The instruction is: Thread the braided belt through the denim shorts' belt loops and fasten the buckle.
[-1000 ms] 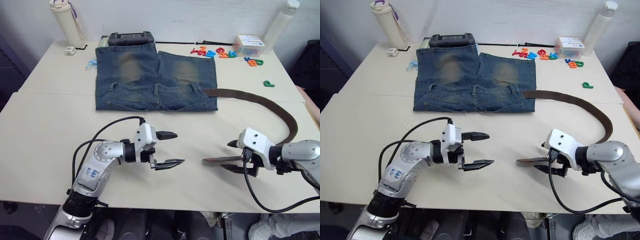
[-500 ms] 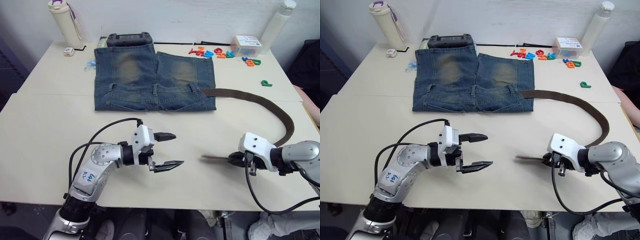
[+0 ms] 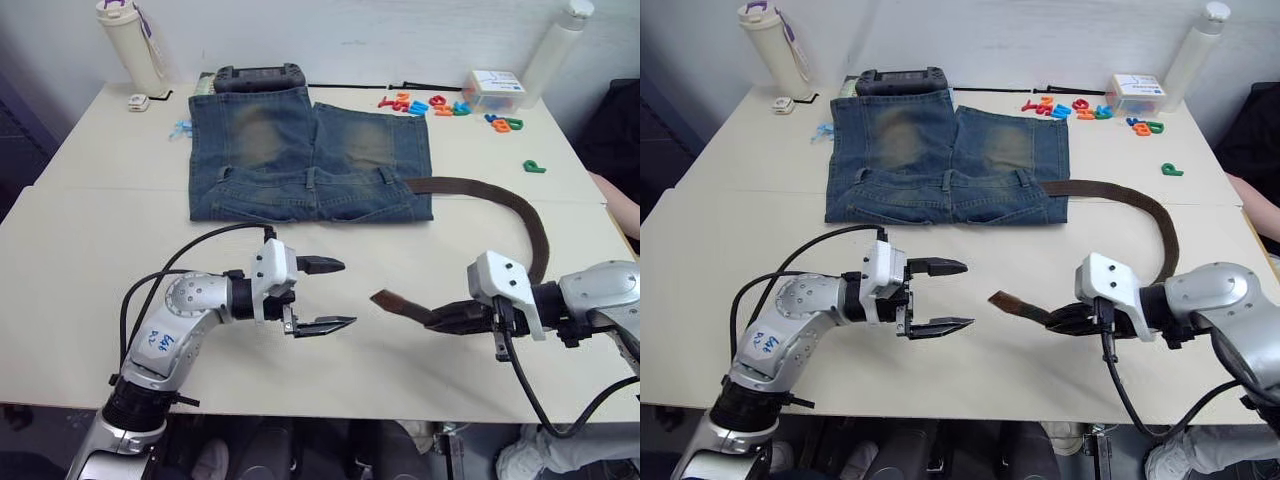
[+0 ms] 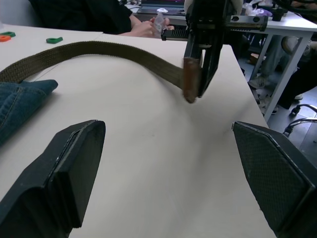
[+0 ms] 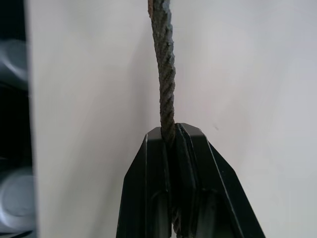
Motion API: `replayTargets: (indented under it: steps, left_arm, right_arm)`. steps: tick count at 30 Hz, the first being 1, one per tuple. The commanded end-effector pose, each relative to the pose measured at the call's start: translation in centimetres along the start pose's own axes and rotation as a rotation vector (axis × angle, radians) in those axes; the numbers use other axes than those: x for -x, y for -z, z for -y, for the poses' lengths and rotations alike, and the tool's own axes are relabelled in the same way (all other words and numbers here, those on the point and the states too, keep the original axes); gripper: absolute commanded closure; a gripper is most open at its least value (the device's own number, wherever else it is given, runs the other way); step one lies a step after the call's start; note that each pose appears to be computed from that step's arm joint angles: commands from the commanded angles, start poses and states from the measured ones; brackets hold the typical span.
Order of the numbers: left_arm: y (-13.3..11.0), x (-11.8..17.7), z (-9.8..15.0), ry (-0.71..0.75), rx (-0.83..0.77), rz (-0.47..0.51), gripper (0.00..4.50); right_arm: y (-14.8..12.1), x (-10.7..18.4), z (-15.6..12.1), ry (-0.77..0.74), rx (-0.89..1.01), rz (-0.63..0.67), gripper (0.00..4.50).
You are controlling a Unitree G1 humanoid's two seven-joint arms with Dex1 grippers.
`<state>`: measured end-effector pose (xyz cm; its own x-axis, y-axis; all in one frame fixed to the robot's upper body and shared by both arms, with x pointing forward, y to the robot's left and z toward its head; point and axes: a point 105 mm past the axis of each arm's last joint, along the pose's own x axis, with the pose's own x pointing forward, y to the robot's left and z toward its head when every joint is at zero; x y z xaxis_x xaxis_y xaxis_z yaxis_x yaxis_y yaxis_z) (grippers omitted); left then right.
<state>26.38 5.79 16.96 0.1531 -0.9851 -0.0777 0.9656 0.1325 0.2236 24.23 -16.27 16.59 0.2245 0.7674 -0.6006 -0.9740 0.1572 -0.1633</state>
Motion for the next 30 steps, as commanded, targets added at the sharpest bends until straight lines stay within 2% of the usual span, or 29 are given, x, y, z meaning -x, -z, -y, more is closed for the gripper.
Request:
replayTargets:
  steps: [1, 8, 14, 18, 25, 30]
  left_arm:
    - [-1.0, 0.0, 0.2, 0.041, -0.001, 0.029, 0.00]
    - [-2.2, -0.2, 0.6, 0.089, 0.050, 0.066, 0.00]
    - [-1.9, -0.7, 0.7, 0.089, 0.068, 0.051, 0.00]
    - [-1.6, -1.2, 1.0, 0.096, 0.083, 0.050, 1.20]
    - [-1.6, -1.9, 1.4, 0.115, 0.096, 0.060, 4.48]
    - [-1.5, -2.0, 1.3, 0.111, 0.111, 0.060, 4.48]
  right_arm:
    - [-1.2, -0.7, -0.6, -0.041, 0.041, 0.010, 4.42]
    - [-0.7, -1.6, 0.0, -0.021, 0.047, -0.029, 4.42]
    - [-0.9, -1.7, 0.1, -0.015, 0.048, -0.026, 4.42]
    - [-1.0, -1.7, 0.2, -0.010, 0.048, -0.022, 4.50]
    - [-1.3, -1.8, 0.2, -0.011, 0.051, -0.017, 4.50]
    - [-1.5, -1.8, 0.3, -0.001, 0.055, -0.008, 4.50]
